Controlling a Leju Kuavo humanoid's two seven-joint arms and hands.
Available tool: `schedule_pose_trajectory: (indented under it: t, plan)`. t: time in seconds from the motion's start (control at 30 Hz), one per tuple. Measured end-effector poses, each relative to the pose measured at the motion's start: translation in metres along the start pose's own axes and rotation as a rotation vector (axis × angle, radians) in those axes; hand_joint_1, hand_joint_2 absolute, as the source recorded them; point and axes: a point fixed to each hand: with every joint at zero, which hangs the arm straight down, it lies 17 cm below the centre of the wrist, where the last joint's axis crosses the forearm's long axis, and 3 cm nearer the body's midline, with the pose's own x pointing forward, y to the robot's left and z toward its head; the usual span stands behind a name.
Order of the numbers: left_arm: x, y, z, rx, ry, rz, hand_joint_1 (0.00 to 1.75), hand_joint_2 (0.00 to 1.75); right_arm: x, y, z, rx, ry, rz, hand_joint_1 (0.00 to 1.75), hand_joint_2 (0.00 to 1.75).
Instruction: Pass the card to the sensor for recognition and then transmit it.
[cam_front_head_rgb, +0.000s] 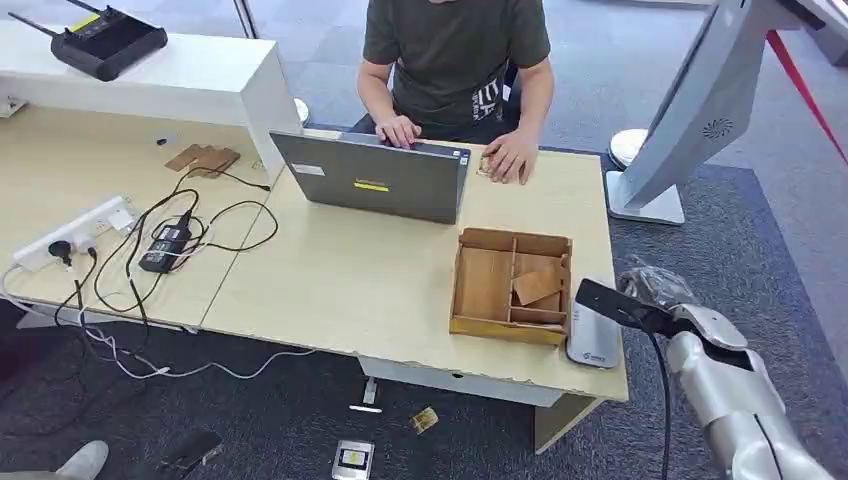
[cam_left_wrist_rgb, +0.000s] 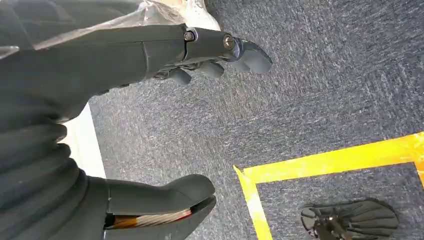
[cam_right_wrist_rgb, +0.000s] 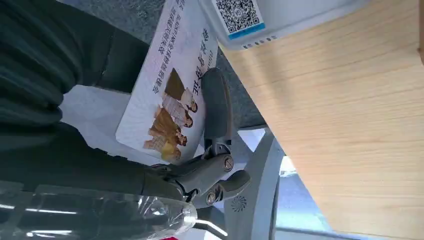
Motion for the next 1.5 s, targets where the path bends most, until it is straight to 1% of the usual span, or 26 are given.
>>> schedule_pose_trajectory:
  t: [0.1,0.23,0.33,0.5,0.57,0.67,0.8,0.93,1.07,1.17,1.27,1.5]
  plan:
    - [-0.001,0.0,0.0,0.001,-0.003,0.0,0.0,1.75,-0.002,-0.02,-0.001,-0.05,-0.001,0.007,1.75,1.75]
    - [-0.001,0.001,0.0,0.002,-0.008,0.0,0.0,1.75,-0.01,-0.083,-0.003,-0.165,0.004,0.014,1.75,1.75]
    - [-0.001,0.001,0.0,0.001,-0.011,-0.004,0.0,1.75,-0.005,-0.139,0.0,-0.272,-0.026,-0.013,1.75,1.75]
    - [-0.001,0.0,0.0,-0.002,-0.007,-0.023,0.0,1.75,0.02,-0.228,0.012,-0.425,-0.127,-0.094,1.75,1.75]
    - [0.001,-0.001,0.0,-0.006,-0.005,-0.034,0.0,1.75,0.035,-0.255,0.017,-0.464,-0.182,-0.143,1.75,1.75]
    - [0.006,-0.005,0.0,-0.013,-0.001,-0.058,0.0,1.75,0.06,-0.284,0.021,-0.494,-0.261,-0.193,1.75,1.75]
    - [0.02,-0.01,0.0,-0.03,-0.002,-0.09,0.0,1.75,0.088,-0.301,0.018,-0.471,-0.314,-0.253,1.75,1.75]
    - [0.032,-0.015,0.0,-0.042,-0.002,-0.114,0.0,1.75,0.103,-0.294,0.007,-0.407,-0.29,-0.288,1.75,1.75]
    - [0.041,-0.019,0.0,-0.048,-0.007,-0.13,0.0,1.75,0.109,-0.286,-0.001,-0.345,-0.251,-0.34,1.75,1.75]
    - [0.047,-0.023,0.0,-0.052,-0.014,-0.136,0.0,1.75,0.114,-0.284,-0.003,-0.317,-0.25,-0.405,1.75,1.75]
    - [0.048,-0.026,0.0,-0.06,-0.014,-0.144,0.0,1.75,0.117,-0.285,-0.004,-0.308,-0.254,-0.466,1.75,1.75]
    - [0.049,-0.029,0.0,-0.066,-0.014,-0.145,0.0,1.75,0.125,-0.29,-0.005,-0.313,-0.265,-0.515,1.75,1.75]
